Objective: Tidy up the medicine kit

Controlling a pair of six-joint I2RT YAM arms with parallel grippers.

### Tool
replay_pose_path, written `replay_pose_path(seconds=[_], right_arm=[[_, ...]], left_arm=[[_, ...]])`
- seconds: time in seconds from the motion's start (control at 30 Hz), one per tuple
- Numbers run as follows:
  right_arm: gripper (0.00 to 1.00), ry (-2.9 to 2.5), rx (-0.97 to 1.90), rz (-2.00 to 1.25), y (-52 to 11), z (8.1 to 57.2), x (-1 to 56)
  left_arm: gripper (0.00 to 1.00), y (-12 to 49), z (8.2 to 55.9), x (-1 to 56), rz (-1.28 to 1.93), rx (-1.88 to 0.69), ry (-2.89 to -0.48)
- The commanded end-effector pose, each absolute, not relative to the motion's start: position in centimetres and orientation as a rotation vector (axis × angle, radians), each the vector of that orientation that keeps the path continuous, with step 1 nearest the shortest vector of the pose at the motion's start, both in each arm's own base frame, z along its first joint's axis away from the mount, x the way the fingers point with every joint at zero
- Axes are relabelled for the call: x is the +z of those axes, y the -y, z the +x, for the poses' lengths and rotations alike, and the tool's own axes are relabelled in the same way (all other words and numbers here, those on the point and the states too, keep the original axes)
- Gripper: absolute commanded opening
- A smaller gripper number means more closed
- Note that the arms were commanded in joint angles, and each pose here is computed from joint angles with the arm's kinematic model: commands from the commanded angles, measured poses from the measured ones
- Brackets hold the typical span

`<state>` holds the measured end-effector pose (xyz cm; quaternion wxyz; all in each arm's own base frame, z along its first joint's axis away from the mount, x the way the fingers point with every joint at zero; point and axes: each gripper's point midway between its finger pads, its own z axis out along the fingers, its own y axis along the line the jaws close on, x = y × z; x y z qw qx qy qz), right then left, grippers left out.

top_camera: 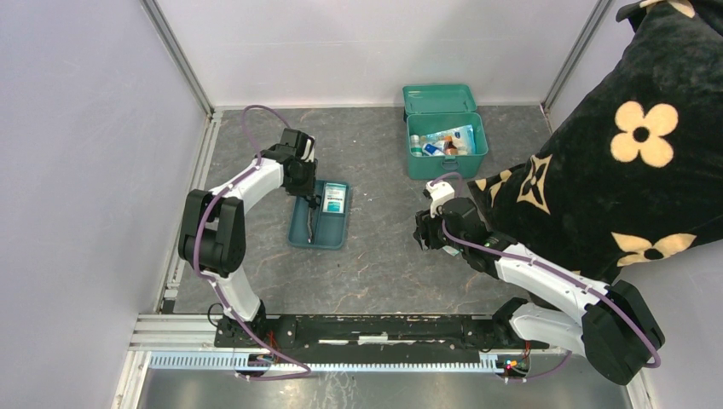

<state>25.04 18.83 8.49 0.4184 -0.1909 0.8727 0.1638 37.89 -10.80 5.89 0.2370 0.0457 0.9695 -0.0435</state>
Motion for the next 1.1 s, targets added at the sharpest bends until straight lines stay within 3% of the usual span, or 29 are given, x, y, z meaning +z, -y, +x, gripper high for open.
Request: replay_pose_path(seconds=[0.0, 0.27, 0.33, 0.43, 0.77, 1.07], right_arm=[[0.59, -2.156, 0.385, -0.470, -18.6, 25.9, 9.5], [0.59, -2.166, 0.361, -0.460, -18.2, 25.9, 9.3], [0.59, -2.167, 0.362, -0.459, -18.2, 25.8, 9.2], [0.59, -2.170, 0.369, -0.465, -18.3, 25.8, 9.1], [0.59, -2.170, 0.358, -0.464, -18.2, 25.8, 9.0], [0.59, -2.148, 0.316, -0.388, -17.2, 26.3, 9.9]], left_arm=[[0.51, 9.5, 38.7, 9.4, 0.106, -0.040, -2.555], [0.82, 8.8, 36.6, 11.6, -0.106, -0.077, -2.455], [0.95, 8.7, 35.3, 10.6, -0.199, -0.098, -2.473], [0.99, 8.5, 34.1, 9.0, -0.291, -0.103, -2.498], [0.93, 8.7, 32.6, 6.0, -0.441, -0.116, -2.566], [0.61, 9.5, 31.1, 3.1, -0.435, -0.179, -2.630]])
